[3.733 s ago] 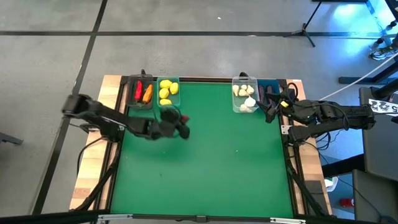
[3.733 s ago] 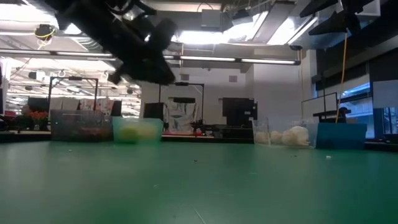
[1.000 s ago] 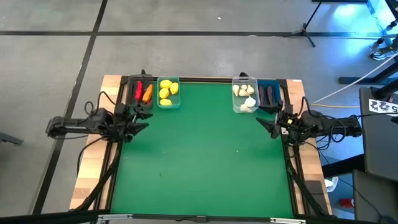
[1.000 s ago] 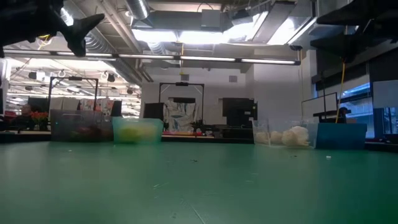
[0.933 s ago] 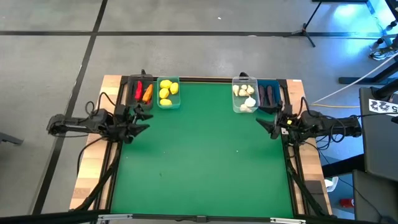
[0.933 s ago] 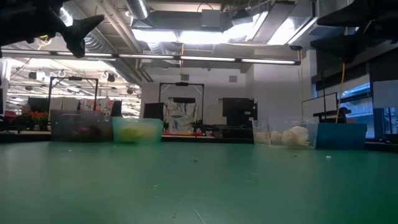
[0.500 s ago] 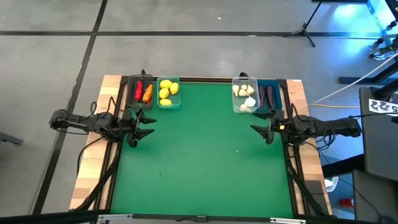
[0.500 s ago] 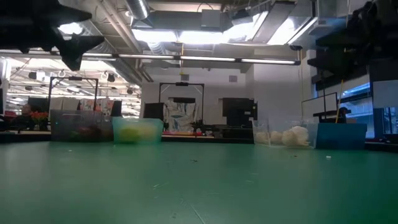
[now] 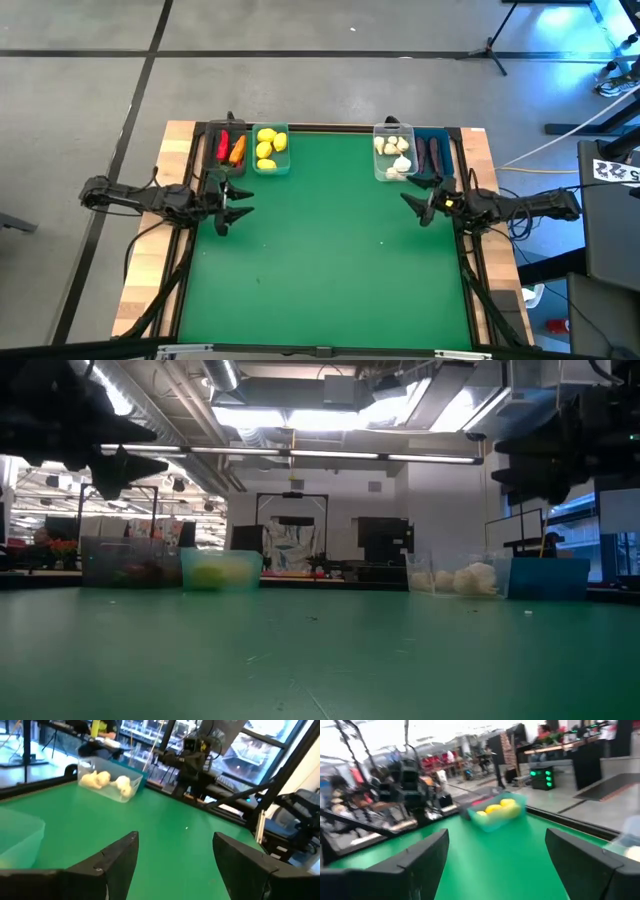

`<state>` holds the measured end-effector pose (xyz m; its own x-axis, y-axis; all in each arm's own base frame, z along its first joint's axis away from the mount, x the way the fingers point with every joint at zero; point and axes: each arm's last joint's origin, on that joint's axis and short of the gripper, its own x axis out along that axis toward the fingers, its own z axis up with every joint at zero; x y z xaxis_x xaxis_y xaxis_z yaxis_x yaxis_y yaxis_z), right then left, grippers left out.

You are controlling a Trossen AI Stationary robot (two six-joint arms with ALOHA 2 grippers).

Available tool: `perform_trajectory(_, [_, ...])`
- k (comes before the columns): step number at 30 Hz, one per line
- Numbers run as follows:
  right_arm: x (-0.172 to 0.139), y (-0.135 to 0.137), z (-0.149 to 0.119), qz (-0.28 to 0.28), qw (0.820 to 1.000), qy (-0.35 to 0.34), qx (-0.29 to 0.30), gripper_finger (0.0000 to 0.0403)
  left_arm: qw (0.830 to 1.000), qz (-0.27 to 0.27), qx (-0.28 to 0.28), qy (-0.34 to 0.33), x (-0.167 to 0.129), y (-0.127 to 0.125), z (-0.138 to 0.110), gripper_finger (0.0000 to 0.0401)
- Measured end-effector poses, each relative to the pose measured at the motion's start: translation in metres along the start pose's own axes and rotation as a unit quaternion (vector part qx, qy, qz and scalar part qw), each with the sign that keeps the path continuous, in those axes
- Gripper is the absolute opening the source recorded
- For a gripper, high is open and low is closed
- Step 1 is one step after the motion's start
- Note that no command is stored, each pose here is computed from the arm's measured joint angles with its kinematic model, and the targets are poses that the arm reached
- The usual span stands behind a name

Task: Sort produce into baskets
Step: Return to Home Position

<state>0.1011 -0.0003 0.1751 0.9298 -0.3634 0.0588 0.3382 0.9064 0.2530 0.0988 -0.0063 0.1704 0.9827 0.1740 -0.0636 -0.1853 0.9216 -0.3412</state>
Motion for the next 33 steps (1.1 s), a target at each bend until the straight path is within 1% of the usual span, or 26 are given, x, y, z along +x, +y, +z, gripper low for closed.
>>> perform_trajectory(2, [0.000,-0.001,-0.002,-0.015,1.000,0.006,-0.008,0.0331,1.000,0.003,-0.003,0.001,0.001,0.001,-0.003,0.0251])
perform_trajectory(4, [0.000,-0.002,-0.004,-0.023,1.000,0.013,-0.014,0.0331,1.000,0.001,0.006,-0.006,0.002,0.001,-0.004,0.0251])
perform_trajectory(7, [0.000,-0.002,-0.006,-0.025,0.999,0.021,-0.013,0.0331,1.000,0.001,0.010,-0.010,0.002,0.001,-0.004,0.0251])
perform_trajectory(12, [0.000,-0.003,-0.009,-0.020,0.999,0.036,-0.032,0.0331,1.000,0.001,-0.014,-0.010,0.002,0.001,-0.004,0.0251])
perform_trajectory(14, [0.000,-0.003,-0.009,-0.019,0.998,0.037,-0.036,0.0331,1.000,0.000,-0.007,-0.010,0.002,0.001,-0.004,0.0251])
perform_trajectory(16, [0.000,-0.002,-0.010,0.000,0.998,0.043,-0.043,0.0331,1.000,-0.005,0.001,-0.007,0.002,0.001,-0.005,0.0251])
perform_trajectory(18, [0.000,0.000,-0.011,0.034,0.996,0.054,-0.055,0.0331,1.000,-0.006,0.001,-0.007,0.002,0.001,-0.005,0.0251])
perform_trajectory(20, [0.001,0.001,-0.013,0.051,0.994,0.064,-0.068,0.0331,1.000,-0.006,0.002,-0.007,0.002,0.001,-0.005,0.0251])
perform_trajectory(22, [0.001,0.001,-0.014,0.052,0.993,0.067,-0.077,0.0331,1.000,-0.006,0.002,-0.007,0.002,0.001,-0.005,0.0251])
perform_trajectory(33, [0.001,0.001,-0.014,0.052,0.993,0.069,-0.077,0.0331,1.000,-0.007,0.002,-0.007,0.002,0.001,-0.005,0.0251])
